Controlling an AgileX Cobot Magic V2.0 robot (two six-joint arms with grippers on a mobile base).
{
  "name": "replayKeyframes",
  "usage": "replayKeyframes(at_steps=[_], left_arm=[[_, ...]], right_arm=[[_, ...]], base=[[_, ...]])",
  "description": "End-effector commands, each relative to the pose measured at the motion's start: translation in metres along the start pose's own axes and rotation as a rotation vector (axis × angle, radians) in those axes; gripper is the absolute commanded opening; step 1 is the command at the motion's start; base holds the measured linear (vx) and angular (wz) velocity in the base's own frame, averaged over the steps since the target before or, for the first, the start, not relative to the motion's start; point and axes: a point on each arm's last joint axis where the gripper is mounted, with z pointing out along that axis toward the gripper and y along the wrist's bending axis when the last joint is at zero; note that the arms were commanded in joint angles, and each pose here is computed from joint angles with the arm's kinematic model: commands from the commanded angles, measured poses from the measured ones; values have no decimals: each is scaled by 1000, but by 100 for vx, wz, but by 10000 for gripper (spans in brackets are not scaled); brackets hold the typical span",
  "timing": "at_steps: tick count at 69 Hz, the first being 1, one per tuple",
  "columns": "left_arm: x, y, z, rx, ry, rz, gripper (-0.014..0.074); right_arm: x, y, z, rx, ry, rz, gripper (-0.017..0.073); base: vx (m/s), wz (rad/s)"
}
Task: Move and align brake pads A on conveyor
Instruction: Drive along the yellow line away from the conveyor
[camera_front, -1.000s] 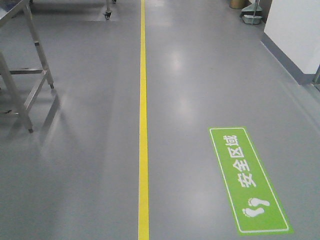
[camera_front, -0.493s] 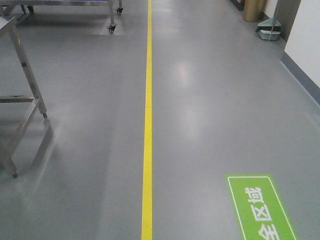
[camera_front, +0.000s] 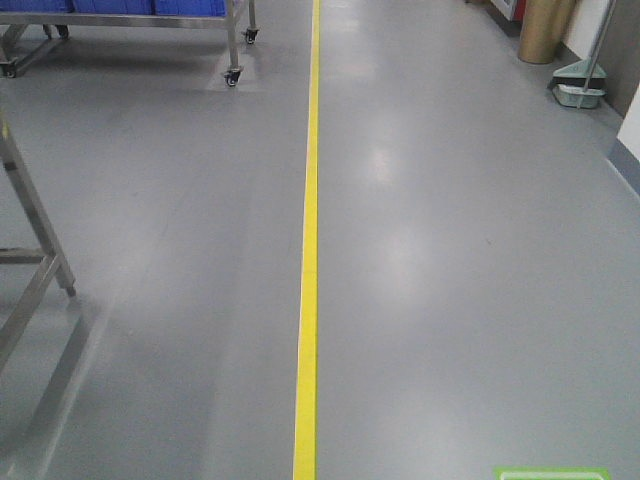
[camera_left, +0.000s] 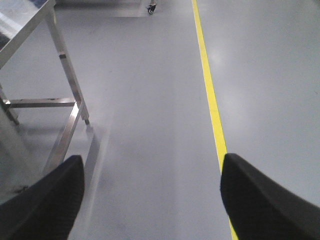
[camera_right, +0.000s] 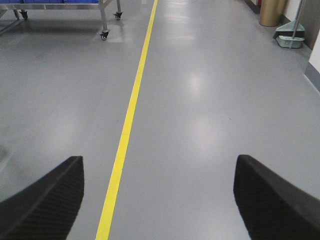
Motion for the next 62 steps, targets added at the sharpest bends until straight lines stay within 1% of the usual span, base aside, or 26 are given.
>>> replayKeyframes(at_steps=[1,33,62], left_arm=[[-12,0,-3,5,-78,0,541],[-12,0,-3,4,-76,0,541],[-12,0,-3,4,-75,0,541]], right_arm=[[-14,0,-3,3,-86,-16,575],[-14,0,-3,3,-86,-16,575],[-14,0,-3,3,-87,-16,575]], base=[[74,0],[72,1],[65,1]])
